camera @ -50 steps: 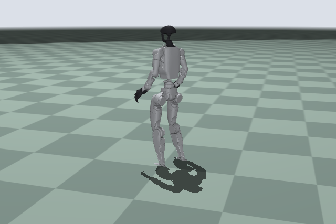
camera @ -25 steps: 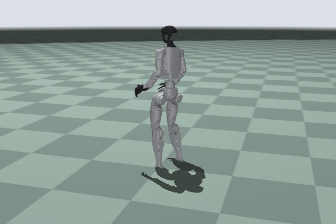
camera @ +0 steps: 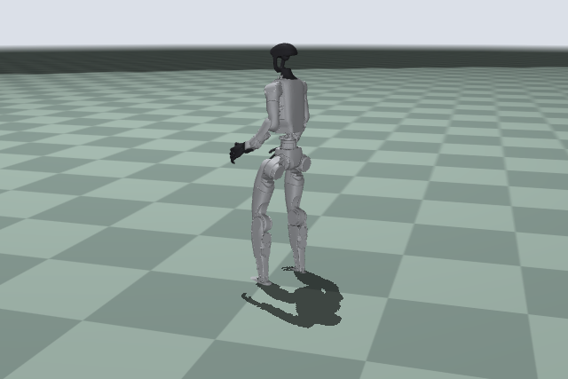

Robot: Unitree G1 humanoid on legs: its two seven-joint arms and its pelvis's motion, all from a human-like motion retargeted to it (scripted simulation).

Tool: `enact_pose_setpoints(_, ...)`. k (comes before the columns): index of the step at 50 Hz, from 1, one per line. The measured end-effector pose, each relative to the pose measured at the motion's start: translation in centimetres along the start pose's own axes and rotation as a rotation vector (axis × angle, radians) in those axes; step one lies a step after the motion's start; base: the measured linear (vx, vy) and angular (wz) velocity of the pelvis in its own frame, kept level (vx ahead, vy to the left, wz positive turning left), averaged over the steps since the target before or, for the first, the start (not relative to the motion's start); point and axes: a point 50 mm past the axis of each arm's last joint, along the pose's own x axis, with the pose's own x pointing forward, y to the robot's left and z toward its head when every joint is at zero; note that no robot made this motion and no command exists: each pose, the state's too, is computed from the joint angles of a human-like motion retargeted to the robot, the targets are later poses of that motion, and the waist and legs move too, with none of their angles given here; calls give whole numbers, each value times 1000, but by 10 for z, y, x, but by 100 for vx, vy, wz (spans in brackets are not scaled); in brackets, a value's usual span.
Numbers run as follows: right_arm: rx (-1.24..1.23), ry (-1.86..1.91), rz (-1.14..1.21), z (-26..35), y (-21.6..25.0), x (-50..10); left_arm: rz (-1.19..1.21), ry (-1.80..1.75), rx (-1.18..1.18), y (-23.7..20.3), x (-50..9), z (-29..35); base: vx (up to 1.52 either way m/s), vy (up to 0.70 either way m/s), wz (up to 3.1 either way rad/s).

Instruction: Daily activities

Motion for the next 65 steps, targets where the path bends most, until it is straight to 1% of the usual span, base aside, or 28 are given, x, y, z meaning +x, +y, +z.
enact_pose_setpoints(3, -13, 4, 19, 1, 0, 1, 0, -41, 12, 2, 3, 9, -3, 1, -5)
enact_pose_setpoints(5, -17, 42, 55, -13, 11, -5, -16, -47, -3, -10, -2, 9, -12, 5, -19)
enact_pose_setpoints(7, -49, 19, 49, -2, -1, 0, 12, -98, 30, 5, 6, 20, 4, 1, -22)
enact_pose_setpoints(14, -118, 59, 86, -9, -5, -1, 51, -107, 66, 19, 12, 24, -1, 5, -20)
enact_pose_setpoints(20, -169, 113, 98, -26, -6, -8, 22, 59, 87, 17, 0, -11, 1, 11, -26)
enact_pose_setpoints(25, -175, 132, 69, -35, -14, -14, -46, 290, 73, 6, -28, -57, 3, 16, -32)
enact_pose_setpoints(32, -115, 207, 2, -57, -29, -27, -145, 607, -14, -17, -77, -110, 3, 22, -21)
enact_pose_setpoints(38, -58, 305, -7, -78, -30, -38, -162, 744, -83, -27, -96, -128, 1, 25, -5)
enact_pose_setpoints(43, -33, 363, 43, -89, -19, -43, -130, 747, -94, -22, -85, -126, 0, 24, 8)
enact_pose_setpoints(48, -28, 352, 101, -83, -6, -38, -71, 676, -81, -8, -59, -115, -2, 20, 16)
enact_pose_setpoints(55, -33, 228, 131, -57, 1, -26, 13, 561, -61, 12, -30, -96, -4, 14, 19)
enact_pose_setpoints(65, -47, 33, 151, -18, -2, -18, -9, 559, -8, 21, -27, -95, -3, 5, 10)
